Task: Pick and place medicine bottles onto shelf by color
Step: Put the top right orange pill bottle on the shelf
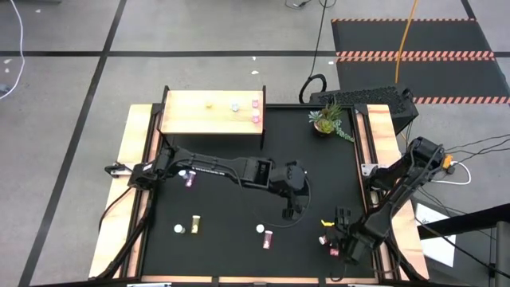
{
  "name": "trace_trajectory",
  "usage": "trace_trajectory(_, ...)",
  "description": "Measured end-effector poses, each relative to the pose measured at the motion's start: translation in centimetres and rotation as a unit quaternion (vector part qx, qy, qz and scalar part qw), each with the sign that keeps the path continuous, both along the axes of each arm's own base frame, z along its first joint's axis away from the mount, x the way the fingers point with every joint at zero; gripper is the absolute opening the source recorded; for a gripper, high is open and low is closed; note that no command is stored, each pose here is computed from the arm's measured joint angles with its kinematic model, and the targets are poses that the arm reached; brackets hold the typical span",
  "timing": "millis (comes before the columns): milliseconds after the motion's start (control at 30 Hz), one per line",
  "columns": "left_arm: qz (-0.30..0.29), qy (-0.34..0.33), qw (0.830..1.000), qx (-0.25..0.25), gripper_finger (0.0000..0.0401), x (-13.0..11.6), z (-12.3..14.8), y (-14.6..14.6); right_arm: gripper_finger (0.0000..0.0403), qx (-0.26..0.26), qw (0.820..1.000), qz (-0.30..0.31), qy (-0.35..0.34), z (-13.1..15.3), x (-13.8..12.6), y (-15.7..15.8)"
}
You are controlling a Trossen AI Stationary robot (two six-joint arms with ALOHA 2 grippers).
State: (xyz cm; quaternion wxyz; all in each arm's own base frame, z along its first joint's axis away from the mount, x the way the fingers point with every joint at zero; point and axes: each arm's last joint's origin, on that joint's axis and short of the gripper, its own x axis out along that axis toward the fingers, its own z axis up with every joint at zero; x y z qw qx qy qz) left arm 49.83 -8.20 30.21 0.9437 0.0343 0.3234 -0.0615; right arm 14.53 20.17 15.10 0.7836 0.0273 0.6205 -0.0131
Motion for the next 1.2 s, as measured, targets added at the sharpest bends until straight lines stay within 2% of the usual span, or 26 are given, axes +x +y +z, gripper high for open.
trace_trajectory(200, 0.008, 0.004, 1.0, 0.005, 0.036, -0.1, -0.1, -0.1, 0.019, -0.012, 1.0, 0.0, 0.011, -1.3, -0.1, -1.2)
trace_trajectory(467, 0.022, 0.027, 0.999, -0.003, 0.036, -0.5, -0.1, 0.0, 0.0121, 0.006, 1.0, 0.009, -0.008, -1.6, 0.3, -1.2)
trace_trajectory(600, 0.027, 0.04, 0.999, 0.004, 0.036, -1.1, 0.4, 0.1, 0.0109, -0.005, 1.0, 0.009, -0.003, -1.6, 0.2, -1.3)
trace_trajectory(767, 0.033, 0.071, 0.997, 0.016, 0.036, -2.3, 1.0, 0.4, 0.0143, -0.02, 0.999, 0.033, 0.006, -1.2, -0.2, -1.8)
trace_trajectory(967, 0.062, 0.086, 0.994, 0.036, 0.036, -5.1, 4.0, 0.4, 0.0205, -0.036, 0.994, 0.107, -0.011, -0.1, -0.4, -2.2)
trace_trajectory(1100, 0.104, 0.086, 0.989, 0.057, 0.036, -7.8, 6.6, 0.4, 0.0215, -0.042, 0.983, 0.175, -0.027, -0.1, 0.0, -2.1)
trace_trajectory(1200, 0.149, 0.084, 0.982, 0.075, 0.036, -10.8, 9.2, 0.8, 0.021, -0.044, 0.979, 0.197, -0.033, 0.0, 0.4, -2.2)
